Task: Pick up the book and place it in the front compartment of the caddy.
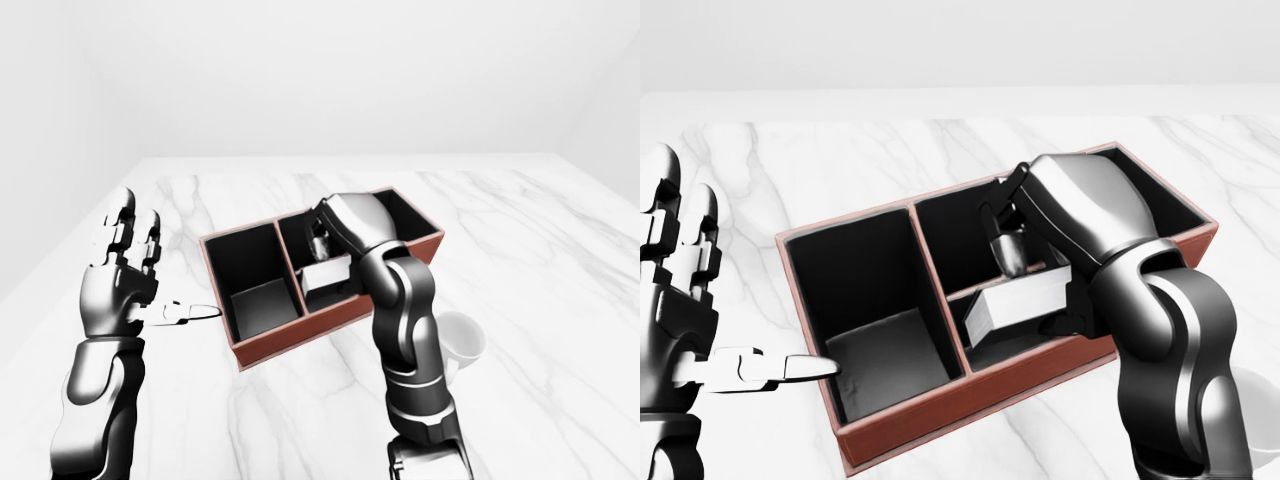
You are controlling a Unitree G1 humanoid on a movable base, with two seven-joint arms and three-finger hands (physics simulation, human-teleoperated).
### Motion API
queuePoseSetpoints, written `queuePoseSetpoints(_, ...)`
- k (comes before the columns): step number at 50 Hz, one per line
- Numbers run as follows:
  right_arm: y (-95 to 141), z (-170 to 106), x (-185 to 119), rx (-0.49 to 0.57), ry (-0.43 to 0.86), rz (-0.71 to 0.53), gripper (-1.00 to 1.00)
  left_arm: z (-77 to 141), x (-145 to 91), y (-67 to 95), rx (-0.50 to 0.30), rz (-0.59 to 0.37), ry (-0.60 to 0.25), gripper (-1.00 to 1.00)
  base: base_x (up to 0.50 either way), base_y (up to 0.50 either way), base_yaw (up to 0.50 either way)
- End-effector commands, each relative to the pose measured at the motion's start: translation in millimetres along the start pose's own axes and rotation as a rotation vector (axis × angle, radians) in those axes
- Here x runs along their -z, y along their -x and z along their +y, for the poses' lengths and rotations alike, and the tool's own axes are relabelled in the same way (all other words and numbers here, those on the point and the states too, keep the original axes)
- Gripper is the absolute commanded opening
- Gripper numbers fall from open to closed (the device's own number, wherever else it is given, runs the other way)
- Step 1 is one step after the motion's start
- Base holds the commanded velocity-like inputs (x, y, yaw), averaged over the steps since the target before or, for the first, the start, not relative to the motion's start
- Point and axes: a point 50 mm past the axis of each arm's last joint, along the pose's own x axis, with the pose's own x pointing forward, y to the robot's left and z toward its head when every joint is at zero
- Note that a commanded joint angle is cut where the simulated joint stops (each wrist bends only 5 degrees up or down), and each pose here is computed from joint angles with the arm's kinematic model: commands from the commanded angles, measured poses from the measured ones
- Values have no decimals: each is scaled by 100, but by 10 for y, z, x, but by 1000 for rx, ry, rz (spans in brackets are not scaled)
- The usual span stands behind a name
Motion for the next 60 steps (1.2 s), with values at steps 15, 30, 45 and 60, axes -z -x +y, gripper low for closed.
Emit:
queuePoseSetpoints(15, -310, -89, -22, 34, 3, -7, -100, 7, -5, -6, -3, -3, 1, 100, 0, 0, 0)
queuePoseSetpoints(30, -486, -158, -26, 34, 17, -6, -100, 11, 4, -12, -4, 0, 1, 100, 0, 0, 0)
queuePoseSetpoints(45, -609, -181, -6, 32, 15, 6, -100, 16, 0, -16, -7, -2, -2, 100, 0, 0, 0)
queuePoseSetpoints(60, -746, -170, 40, 30, 0, 27, -100, 3, 21, -7, -4, 8, -3, 100, 0, 0, 0)
